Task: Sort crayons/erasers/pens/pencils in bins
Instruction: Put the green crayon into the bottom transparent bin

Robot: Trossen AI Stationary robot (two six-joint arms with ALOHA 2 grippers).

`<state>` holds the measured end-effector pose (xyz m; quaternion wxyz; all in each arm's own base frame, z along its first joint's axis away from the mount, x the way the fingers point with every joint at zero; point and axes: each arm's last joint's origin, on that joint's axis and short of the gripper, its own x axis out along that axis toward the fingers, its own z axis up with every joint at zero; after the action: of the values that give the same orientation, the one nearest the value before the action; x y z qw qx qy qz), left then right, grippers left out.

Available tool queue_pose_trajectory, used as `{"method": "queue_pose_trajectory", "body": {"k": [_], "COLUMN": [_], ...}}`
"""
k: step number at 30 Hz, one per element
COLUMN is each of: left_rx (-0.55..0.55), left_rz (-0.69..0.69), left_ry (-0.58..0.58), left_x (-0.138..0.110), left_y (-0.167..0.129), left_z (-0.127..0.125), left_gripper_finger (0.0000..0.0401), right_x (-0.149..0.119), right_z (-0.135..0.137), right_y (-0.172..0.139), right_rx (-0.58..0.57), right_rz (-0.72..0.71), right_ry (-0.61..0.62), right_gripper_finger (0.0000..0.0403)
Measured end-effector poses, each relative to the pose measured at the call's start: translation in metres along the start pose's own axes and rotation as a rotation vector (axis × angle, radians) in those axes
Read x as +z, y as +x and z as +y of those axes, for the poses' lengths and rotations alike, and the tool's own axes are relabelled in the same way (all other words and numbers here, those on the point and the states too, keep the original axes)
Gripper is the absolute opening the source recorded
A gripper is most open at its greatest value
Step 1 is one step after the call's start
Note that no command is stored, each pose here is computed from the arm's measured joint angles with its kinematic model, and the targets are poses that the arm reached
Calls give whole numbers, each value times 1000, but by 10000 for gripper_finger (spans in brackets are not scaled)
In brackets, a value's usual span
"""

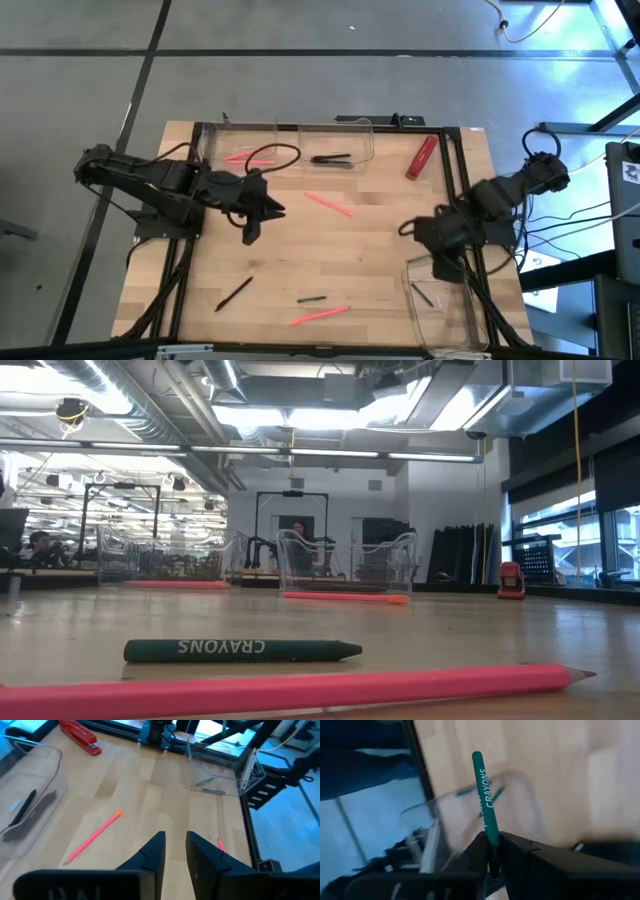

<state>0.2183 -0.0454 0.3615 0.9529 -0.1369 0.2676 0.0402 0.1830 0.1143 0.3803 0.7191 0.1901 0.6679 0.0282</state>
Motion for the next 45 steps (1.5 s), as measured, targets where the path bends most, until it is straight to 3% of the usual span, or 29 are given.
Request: {"method": "queue_pose_trajectory", "body": {"k": [15,32,39,45], "left_rx": [-26,-7,-6,-11], "left_rz": [6,-3,-3,-12], "left_ry": [8,8,8,-20], "left_x": [-3,-2,-2,-1], "left_y": [-1,-1,-1,-1], "left_z": [-7,-6,-6,-6], "left_gripper_finger": [69,69,69,69], "right_x": [-50,-36,-46,-58], "right_z": [43,87,78,68], "right_y": [13,88,88,94], "right_rx": [35,-151,-333,-293], "right_rz": [106,183,136,87], "right_ry": [326,298,329,287], "right_gripper_finger": [37,33,32,33]}}
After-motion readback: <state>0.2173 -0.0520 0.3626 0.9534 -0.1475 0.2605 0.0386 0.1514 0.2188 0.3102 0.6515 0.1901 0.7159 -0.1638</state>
